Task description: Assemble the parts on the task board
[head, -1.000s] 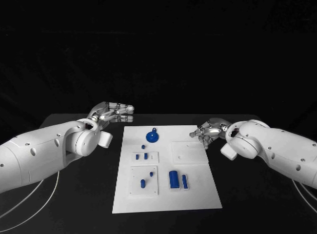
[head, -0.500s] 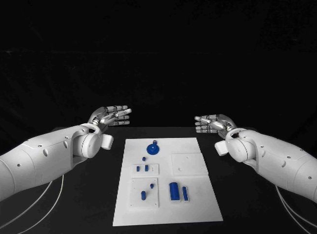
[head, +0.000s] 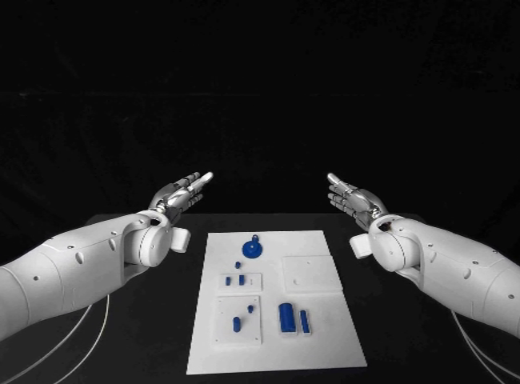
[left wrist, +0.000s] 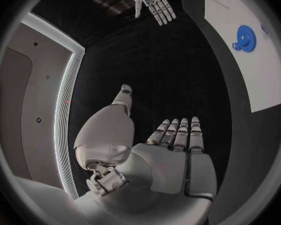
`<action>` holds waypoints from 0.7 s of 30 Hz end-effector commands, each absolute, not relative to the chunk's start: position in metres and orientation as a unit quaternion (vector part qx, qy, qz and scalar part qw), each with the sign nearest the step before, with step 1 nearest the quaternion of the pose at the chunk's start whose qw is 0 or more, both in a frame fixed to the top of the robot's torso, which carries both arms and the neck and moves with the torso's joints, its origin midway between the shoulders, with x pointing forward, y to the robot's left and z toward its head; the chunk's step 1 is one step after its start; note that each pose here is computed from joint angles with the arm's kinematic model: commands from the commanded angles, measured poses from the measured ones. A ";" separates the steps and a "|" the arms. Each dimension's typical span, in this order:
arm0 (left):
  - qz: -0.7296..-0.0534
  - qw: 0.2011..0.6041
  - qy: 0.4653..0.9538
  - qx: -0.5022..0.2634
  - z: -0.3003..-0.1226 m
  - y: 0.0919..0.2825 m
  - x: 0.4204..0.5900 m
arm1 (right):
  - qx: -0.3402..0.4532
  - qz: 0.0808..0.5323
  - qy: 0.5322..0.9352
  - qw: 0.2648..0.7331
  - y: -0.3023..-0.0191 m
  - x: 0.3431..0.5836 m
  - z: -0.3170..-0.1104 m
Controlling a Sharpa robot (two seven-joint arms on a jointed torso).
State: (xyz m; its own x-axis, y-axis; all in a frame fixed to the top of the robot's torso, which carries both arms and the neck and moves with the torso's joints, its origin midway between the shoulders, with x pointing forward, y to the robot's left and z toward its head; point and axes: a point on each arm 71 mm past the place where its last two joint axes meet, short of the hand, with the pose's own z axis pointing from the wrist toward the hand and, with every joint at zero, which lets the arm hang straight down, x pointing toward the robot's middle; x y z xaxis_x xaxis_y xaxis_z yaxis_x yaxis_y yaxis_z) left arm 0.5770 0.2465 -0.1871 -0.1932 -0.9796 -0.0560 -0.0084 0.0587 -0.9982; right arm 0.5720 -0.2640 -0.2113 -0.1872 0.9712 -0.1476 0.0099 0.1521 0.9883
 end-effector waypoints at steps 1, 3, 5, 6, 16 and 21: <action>-0.525 0.478 0.545 -0.446 -0.192 0.239 0.567 | 0.432 0.510 0.554 0.496 -0.256 0.565 -0.207; -0.524 0.479 0.540 -0.452 -0.198 0.234 0.557 | 0.436 0.515 0.545 0.497 -0.249 0.558 -0.208; -0.523 0.480 0.535 -0.459 -0.204 0.228 0.546 | 0.441 0.519 0.536 0.498 -0.241 0.549 -0.208; -0.522 0.481 0.531 -0.462 -0.207 0.224 0.539 | 0.445 0.521 0.531 0.499 -0.236 0.544 -0.209; -0.510 0.490 0.507 -0.493 -0.223 0.197 0.476 | 0.486 0.515 0.504 0.495 -0.200 0.482 -0.220; -0.507 0.492 0.503 -0.497 -0.224 0.193 0.464 | 0.495 0.509 0.502 0.494 -0.194 0.467 -0.223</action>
